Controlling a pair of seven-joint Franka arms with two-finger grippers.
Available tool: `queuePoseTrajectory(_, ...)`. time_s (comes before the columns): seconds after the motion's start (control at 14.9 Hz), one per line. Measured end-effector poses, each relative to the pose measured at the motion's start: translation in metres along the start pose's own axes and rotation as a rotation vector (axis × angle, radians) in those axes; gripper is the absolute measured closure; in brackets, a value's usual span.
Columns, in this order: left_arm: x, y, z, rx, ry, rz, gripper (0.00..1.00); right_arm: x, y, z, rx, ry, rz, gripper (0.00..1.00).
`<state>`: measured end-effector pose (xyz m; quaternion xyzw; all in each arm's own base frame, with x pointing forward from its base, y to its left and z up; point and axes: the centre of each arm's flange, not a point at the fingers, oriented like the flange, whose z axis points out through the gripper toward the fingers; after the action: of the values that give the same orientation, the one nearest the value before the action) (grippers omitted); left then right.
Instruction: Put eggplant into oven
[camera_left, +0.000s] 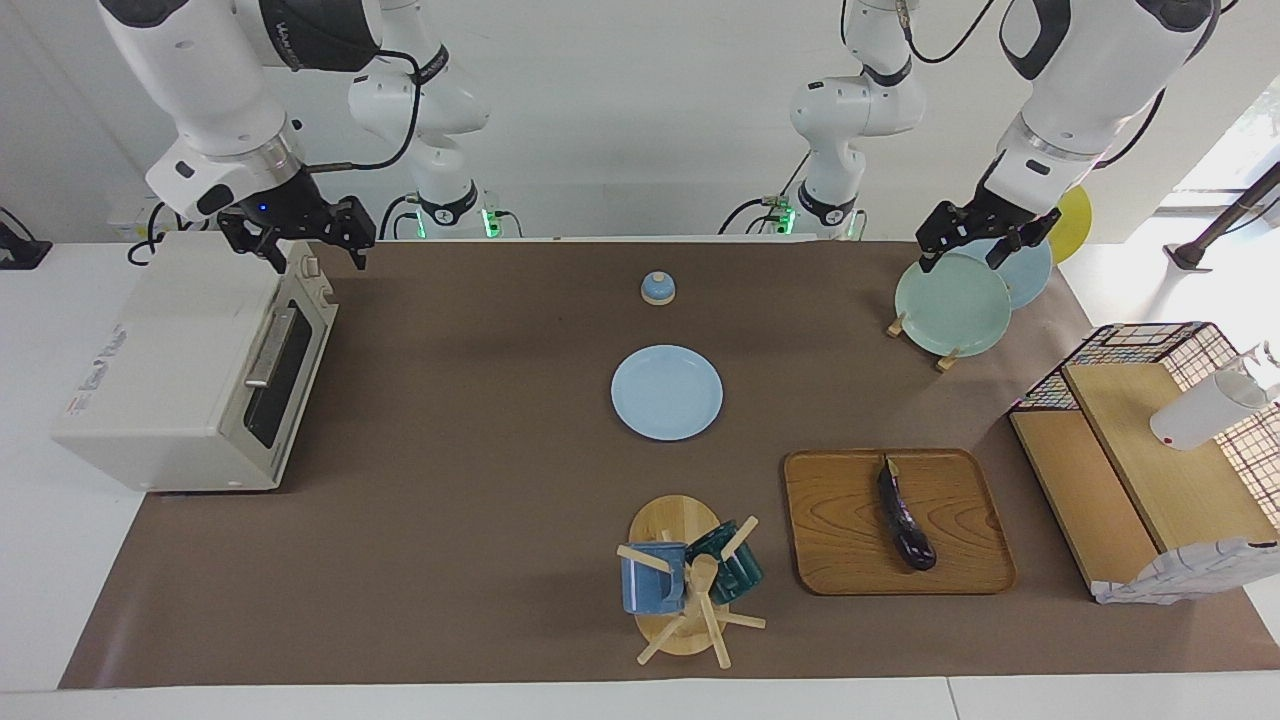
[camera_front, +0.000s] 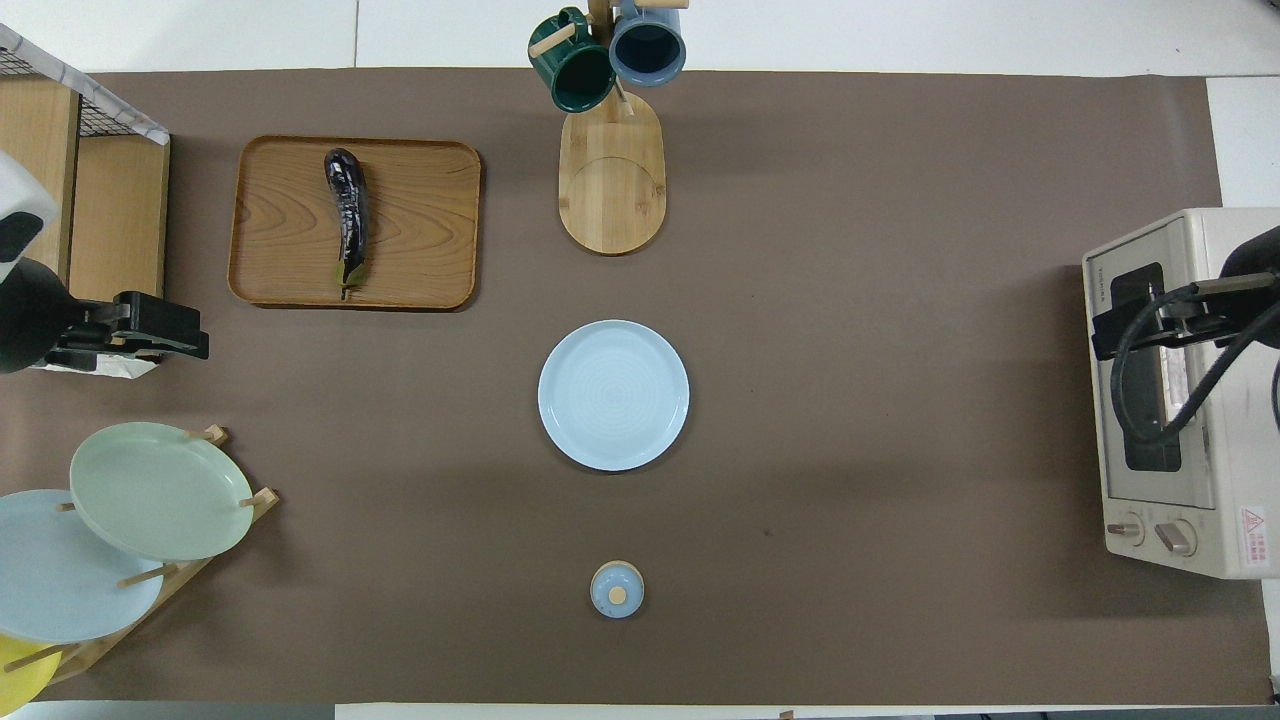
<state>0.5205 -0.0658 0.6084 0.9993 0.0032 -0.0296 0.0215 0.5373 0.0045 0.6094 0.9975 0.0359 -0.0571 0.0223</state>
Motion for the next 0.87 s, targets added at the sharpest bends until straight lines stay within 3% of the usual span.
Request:
queuePoseTrajectory(0.47,0.0003,0.0,-0.0003,0.0,0.003,0.0,0.0,0.0,0.0,0.0,0.0,0.0,0.0,0.0)
queuePoseTrajectory(0.87,0.0089,0.0007,-0.0042,-0.008,0.071,-0.001,0.0,0.0043,0.0004,0.0009,-0.002,0.031,-0.033,0.0)
